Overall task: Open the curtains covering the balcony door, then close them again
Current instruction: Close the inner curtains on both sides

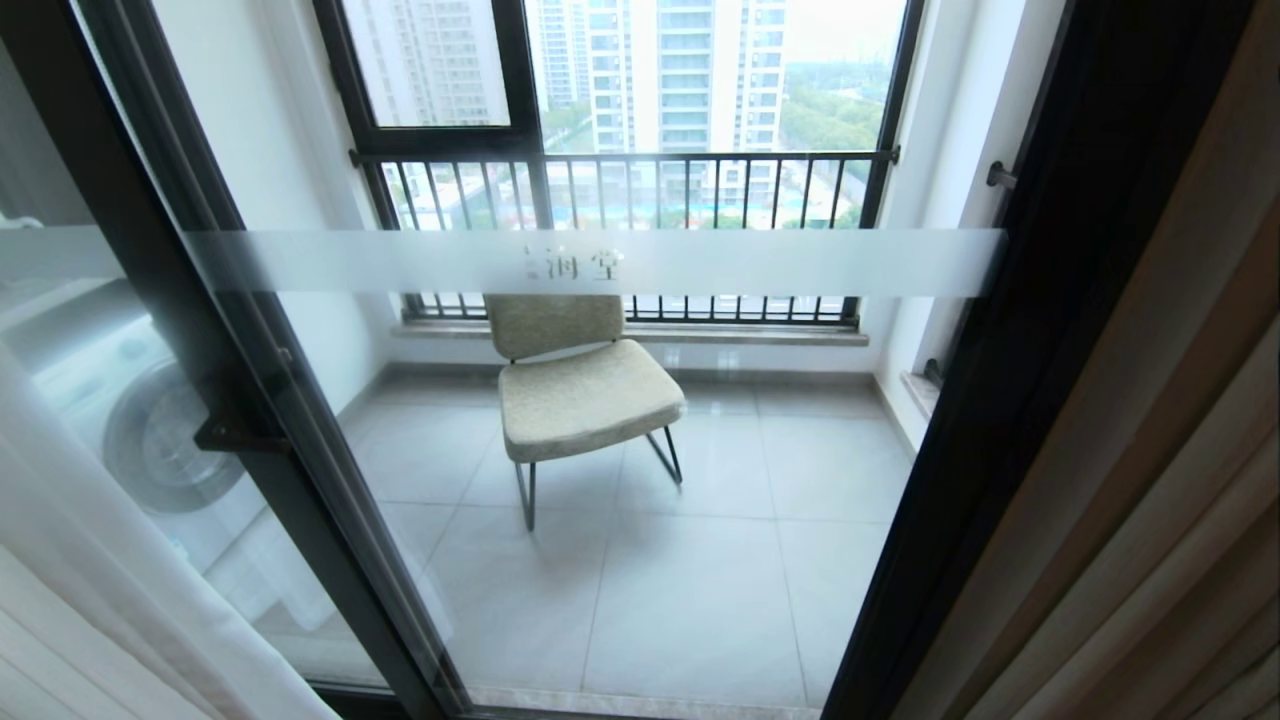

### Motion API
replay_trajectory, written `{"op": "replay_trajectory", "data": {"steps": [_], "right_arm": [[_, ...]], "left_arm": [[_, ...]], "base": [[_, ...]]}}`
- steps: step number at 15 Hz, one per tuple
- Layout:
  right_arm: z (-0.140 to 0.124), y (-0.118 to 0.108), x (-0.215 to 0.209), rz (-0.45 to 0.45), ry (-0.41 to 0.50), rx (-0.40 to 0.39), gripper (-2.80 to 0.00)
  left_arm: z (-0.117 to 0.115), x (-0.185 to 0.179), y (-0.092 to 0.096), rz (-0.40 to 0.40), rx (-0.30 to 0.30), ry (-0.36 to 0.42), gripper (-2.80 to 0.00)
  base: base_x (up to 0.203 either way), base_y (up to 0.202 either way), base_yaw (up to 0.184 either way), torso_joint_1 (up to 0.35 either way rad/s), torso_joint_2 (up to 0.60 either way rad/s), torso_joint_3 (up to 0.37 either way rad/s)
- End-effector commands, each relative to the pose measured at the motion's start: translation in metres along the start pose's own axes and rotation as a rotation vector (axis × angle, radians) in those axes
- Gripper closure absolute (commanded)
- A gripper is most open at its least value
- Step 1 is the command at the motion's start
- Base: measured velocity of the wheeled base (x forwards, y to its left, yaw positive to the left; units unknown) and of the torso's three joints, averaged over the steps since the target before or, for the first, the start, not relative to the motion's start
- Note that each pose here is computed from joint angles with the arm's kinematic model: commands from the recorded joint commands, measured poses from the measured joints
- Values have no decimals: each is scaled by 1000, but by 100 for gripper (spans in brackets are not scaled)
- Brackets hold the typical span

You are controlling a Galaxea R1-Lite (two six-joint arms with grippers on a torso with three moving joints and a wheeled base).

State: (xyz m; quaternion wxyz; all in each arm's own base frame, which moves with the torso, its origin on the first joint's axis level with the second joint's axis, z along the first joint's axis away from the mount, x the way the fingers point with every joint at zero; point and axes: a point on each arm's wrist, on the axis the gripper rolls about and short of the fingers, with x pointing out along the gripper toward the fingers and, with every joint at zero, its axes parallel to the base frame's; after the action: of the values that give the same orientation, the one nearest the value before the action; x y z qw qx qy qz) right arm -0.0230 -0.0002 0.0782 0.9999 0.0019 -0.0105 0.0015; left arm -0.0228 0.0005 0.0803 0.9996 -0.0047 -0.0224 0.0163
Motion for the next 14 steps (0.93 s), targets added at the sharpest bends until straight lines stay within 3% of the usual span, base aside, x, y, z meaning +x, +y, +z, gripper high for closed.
{"op": "replay_trajectory", "data": {"steps": [1,5,9,12,13,14], "right_arm": [[4,0,-1,2,-19,17,0],[17,0,-6,1,-22,31,0],[32,0,-17,-4,65,33,0],[59,-1,1,-52,182,25,0],[72,-1,11,-66,220,24,-280],[85,-1,22,-77,249,24,-280]], "left_arm": [[0,0,0,1,0,-2,0],[0,0,0,1,0,-3,0],[0,0,0,1,0,-3,0],[0,0,0,1,0,-3,0],[0,0,0,1,0,-3,0],[0,0,0,1,0,-2,0]], "base": [[0,0,0,0,0,0],[0,0,0,0,0,0],[0,0,0,0,0,0],[0,0,0,0,0,0],[0,0,0,0,0,0],[0,0,0,0,0,0]]}}
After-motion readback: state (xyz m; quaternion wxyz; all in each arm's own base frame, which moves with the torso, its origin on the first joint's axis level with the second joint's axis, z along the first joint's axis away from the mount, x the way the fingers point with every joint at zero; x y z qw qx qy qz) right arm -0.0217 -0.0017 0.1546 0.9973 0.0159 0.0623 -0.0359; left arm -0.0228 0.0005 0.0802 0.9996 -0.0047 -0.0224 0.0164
